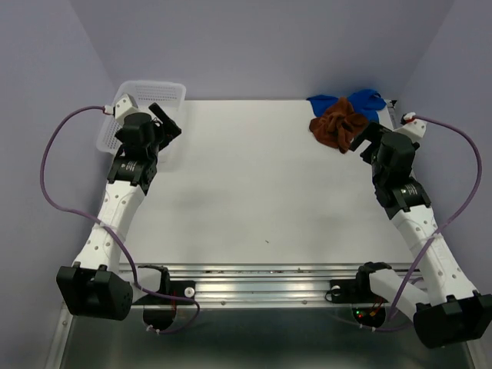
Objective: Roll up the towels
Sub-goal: Grab a towel with the right arm
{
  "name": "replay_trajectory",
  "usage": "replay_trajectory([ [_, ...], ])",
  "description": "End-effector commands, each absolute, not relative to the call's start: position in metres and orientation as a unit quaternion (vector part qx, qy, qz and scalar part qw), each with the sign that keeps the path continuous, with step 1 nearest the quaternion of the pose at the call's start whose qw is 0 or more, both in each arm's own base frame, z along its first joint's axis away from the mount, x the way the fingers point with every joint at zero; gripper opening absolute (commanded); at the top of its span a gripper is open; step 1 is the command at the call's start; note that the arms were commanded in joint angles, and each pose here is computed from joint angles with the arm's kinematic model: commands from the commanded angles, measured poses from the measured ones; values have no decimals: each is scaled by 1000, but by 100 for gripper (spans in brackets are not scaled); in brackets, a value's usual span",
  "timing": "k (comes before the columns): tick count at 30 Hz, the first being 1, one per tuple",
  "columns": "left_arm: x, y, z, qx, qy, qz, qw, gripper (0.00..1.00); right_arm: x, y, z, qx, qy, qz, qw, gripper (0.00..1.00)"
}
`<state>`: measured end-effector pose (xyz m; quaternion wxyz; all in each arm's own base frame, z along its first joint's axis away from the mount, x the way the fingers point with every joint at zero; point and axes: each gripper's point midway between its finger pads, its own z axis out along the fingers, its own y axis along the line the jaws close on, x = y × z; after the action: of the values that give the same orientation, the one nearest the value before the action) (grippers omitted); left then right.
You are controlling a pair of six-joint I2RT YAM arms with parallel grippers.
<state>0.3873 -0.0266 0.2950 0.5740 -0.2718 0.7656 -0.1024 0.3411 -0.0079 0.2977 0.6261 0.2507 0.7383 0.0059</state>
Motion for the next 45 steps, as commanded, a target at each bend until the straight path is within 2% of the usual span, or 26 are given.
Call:
replay_trajectory([
  [1,384,-25,304,-274,755,-107,587,99,353,1,322,213,733,19,646,100],
  [5,384,-29,294,-273,763,-112,575,99,371,5,315,194,755,4,626,100],
  [6,384,-28,292,-276,764,-111,573,99,383,3,296,202,773,-14,601,100],
  [11,379,-30,283,-280,772,-114,559,99,429,2,278,202,802,-41,560,100],
  [13,378,-32,277,-280,775,-118,554,99,451,6,249,187,830,-41,525,100],
  [15,378,-33,273,-281,780,-119,547,99,472,10,249,172,838,-35,517,100],
  [16,378,-34,269,-280,785,-117,540,99,484,10,223,157,856,-51,490,100],
  [22,374,-31,252,-290,797,-101,520,99,544,7,188,127,871,-71,469,100],
  [24,372,-29,249,-294,800,-97,514,99,562,5,158,126,879,-86,451,100],
  [28,369,-28,244,-298,804,-93,507,99,598,-13,139,151,871,-116,454,99],
  [30,367,-29,241,-301,804,-95,504,99,608,-16,127,152,873,-113,449,88],
  [31,366,-30,241,-301,804,-97,504,99,612,-11,113,143,880,-104,441,76],
  [32,366,-30,240,-302,804,-99,502,99,618,-2,114,128,883,-81,445,56],
  [34,365,-30,238,-302,805,-100,501,99,623,4,114,112,884,-67,448,38],
  [35,365,-31,236,-302,806,-101,499,99,624,7,118,106,884,-60,451,19],
  [36,363,-31,236,-302,808,-100,496,99,625,14,123,87,886,-44,454,12],
  [38,362,-30,237,-303,809,-96,495,99,622,26,156,63,879,-12,473,1],
  [41,359,-27,242,-302,804,-94,504,99,609,63,202,-1,865,67,497,1],
  [42,359,-29,244,-300,802,-99,507,99,596,96,239,-42,848,110,516,1],
  [45,359,-32,249,-292,799,-110,513,99,567,144,285,-119,824,155,532,1],
])
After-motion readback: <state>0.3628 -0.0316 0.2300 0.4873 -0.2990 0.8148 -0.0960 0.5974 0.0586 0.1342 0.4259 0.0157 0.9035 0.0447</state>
